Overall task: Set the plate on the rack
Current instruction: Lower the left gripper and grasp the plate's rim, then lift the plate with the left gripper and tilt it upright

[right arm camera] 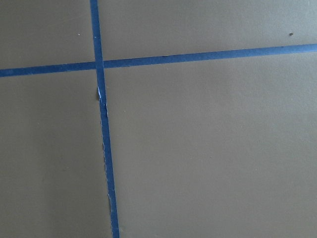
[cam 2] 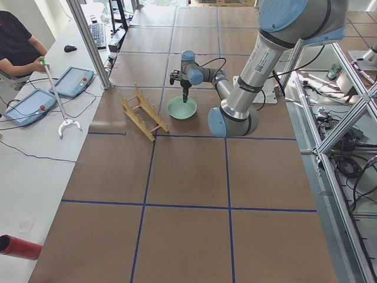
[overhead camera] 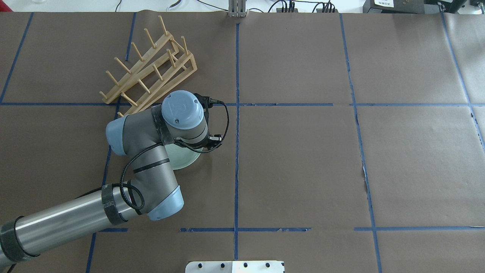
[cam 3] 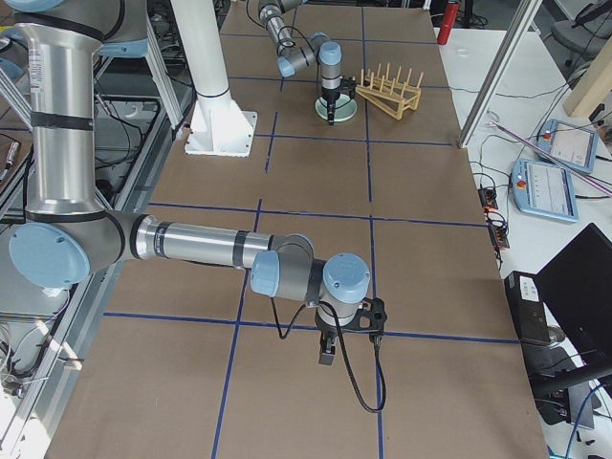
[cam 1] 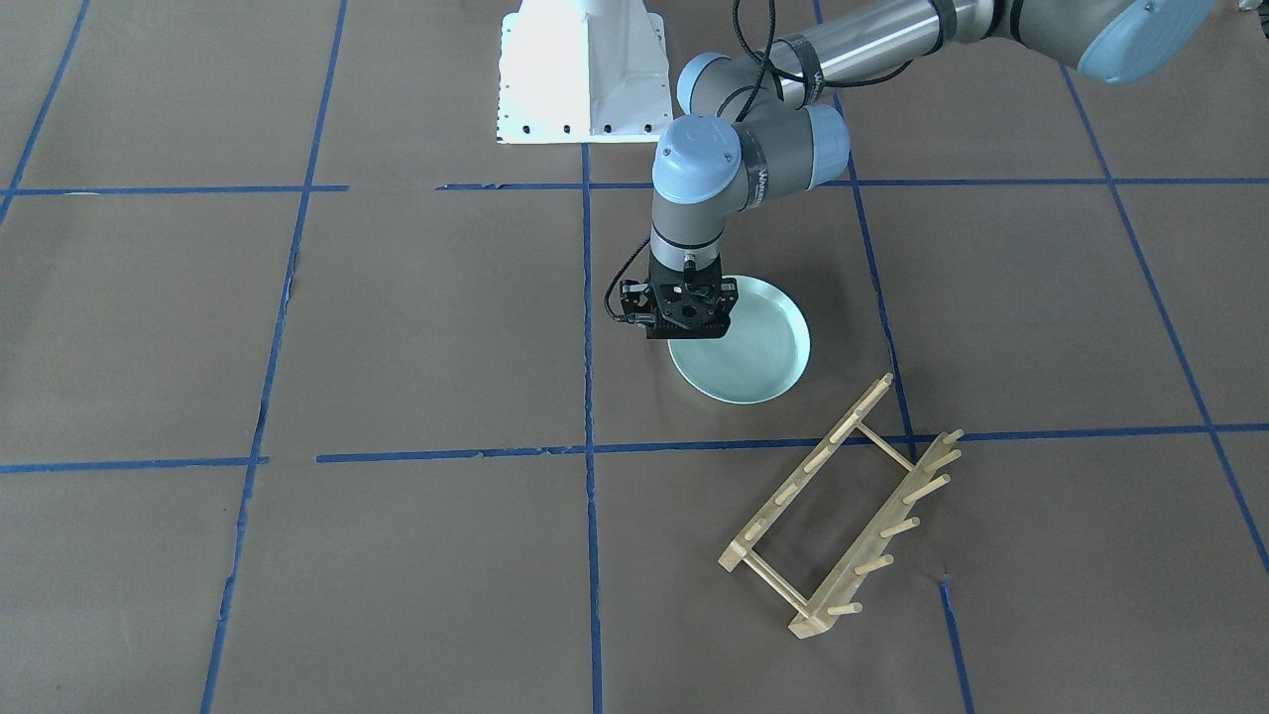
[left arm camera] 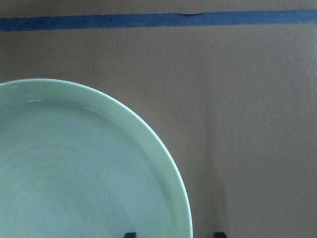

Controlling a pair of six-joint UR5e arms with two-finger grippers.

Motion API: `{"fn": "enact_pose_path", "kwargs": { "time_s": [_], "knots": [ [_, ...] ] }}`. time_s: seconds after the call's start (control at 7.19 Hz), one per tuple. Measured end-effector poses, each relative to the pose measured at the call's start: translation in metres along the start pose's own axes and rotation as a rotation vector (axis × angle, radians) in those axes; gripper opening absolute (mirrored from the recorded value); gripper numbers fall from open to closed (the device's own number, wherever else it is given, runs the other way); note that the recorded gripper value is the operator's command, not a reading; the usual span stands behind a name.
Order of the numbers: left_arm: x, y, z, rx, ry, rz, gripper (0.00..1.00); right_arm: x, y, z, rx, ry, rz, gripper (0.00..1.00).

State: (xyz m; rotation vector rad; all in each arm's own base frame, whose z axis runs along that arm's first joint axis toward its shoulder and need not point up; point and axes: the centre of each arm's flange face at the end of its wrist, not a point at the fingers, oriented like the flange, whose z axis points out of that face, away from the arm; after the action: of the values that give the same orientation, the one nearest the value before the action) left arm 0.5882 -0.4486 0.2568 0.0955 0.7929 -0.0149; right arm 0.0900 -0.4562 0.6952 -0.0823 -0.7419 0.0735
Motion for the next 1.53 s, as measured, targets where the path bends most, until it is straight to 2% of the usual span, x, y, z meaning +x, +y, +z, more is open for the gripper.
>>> {"fn": "enact_pose_path", "kwargs": {
  "time_s": [0.14,0.42,0.7,0.83,1.11,1.53],
  "knots": [
    [0.001,0.000,-0.001,0.001,0.002,0.000,0.00,0.000,0.000,0.000,0.000,0.000,0.000,1.00],
    [0.003,0.000,-0.005,0.004,0.007,0.002,0.00,0.000,0.000,0.000,0.000,0.000,0.000,1.00],
    [0.008,0.000,-0.034,0.022,0.040,0.005,0.00,0.000,0.000,0.000,0.000,0.000,0.000,1.00],
    [0.008,-0.003,-0.069,0.045,0.070,0.000,0.00,0.000,0.000,0.000,0.000,0.000,0.000,1.00],
    [-0.009,-0.024,-0.168,0.113,0.149,-0.030,0.00,0.000,0.000,0.000,0.000,0.000,0.000,1.00],
    [-0.069,-0.077,-0.304,0.238,0.283,-0.097,0.00,0.000,0.000,0.000,0.000,0.000,0.000,1.00]
  ]
}}
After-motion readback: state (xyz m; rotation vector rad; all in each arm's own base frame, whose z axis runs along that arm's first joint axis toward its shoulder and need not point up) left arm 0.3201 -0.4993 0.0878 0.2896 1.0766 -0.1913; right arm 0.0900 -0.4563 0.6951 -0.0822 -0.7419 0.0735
